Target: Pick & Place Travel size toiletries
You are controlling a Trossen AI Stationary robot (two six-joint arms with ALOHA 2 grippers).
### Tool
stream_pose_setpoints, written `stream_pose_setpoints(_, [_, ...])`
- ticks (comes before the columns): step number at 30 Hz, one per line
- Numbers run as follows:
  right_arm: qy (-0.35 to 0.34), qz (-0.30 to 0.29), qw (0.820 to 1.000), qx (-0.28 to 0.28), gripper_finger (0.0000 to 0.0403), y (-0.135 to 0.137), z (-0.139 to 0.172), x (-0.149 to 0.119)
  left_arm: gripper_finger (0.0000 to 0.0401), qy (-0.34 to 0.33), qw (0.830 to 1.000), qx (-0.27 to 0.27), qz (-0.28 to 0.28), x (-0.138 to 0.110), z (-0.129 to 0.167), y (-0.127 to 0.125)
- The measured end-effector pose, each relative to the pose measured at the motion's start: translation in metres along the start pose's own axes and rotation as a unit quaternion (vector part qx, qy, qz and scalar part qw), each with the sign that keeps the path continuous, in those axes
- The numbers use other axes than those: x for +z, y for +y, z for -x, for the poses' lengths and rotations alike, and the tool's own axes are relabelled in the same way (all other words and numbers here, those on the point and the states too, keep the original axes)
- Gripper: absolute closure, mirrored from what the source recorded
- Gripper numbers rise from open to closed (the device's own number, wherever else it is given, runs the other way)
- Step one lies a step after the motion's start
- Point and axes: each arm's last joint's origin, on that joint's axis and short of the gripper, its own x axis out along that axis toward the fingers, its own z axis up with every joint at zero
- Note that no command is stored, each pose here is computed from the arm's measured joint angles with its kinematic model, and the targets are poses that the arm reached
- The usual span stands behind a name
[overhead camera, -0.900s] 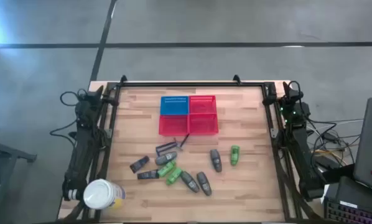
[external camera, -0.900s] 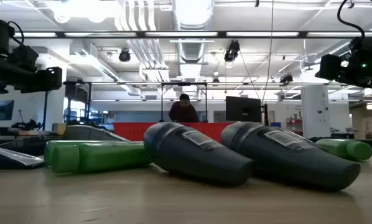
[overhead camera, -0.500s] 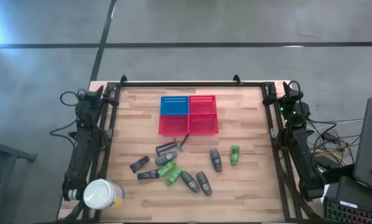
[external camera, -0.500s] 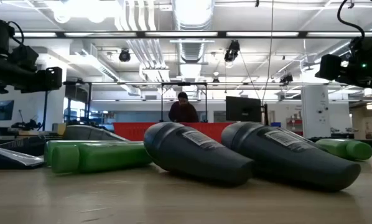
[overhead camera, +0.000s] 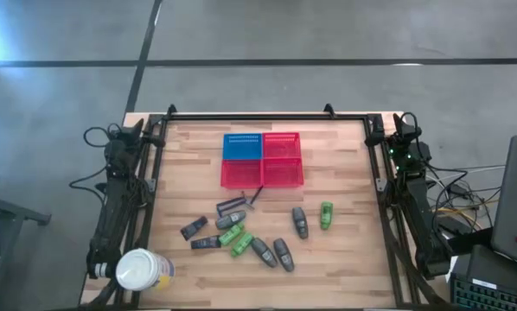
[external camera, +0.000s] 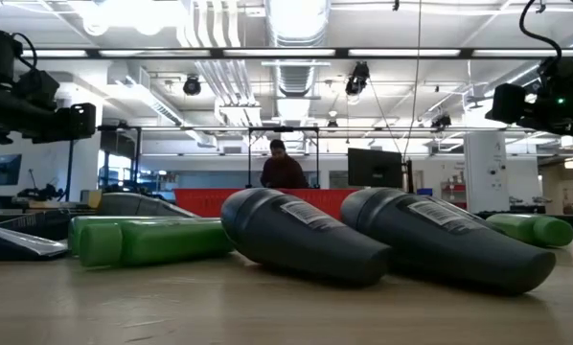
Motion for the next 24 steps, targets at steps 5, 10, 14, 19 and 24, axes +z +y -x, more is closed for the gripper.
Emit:
stream_pose_setpoints(5, [0.000,0.000,1.000,0.000,0.0039,0.0000,0.0000,0.0000,0.0275,0.000,1.000,0.000,0.000,0.0001,0.0000,0.0000])
stream_pose_setpoints(10, [0.000,0.000,1.000,0.000,0.0039,0.0000,0.0000,-0.0001,0.0275,0.000,1.000,0.000,0.000,0.0001,0.0000,0.0000])
stream_pose_setpoints(14, [0.000,0.000,1.000,0.000,0.0039,0.0000,0.0000,0.0000,0.0275,0.000,1.000,0.000,0.000,0.0001,0.0000,0.0000])
stream_pose_setpoints(19, [0.000,0.000,1.000,0.000,0.0039,0.0000,0.0000,-0.0001,0.0275,0.000,1.000,0.000,0.000,0.0001,0.0000,0.0000])
stream_pose_setpoints(24, [0.014,-0.313,0.945,0.093,0.0039,0.0063,0.0010,0.0058,0.0275,0.000,1.000,0.000,0.000,0.0001,0.0000,0.0000])
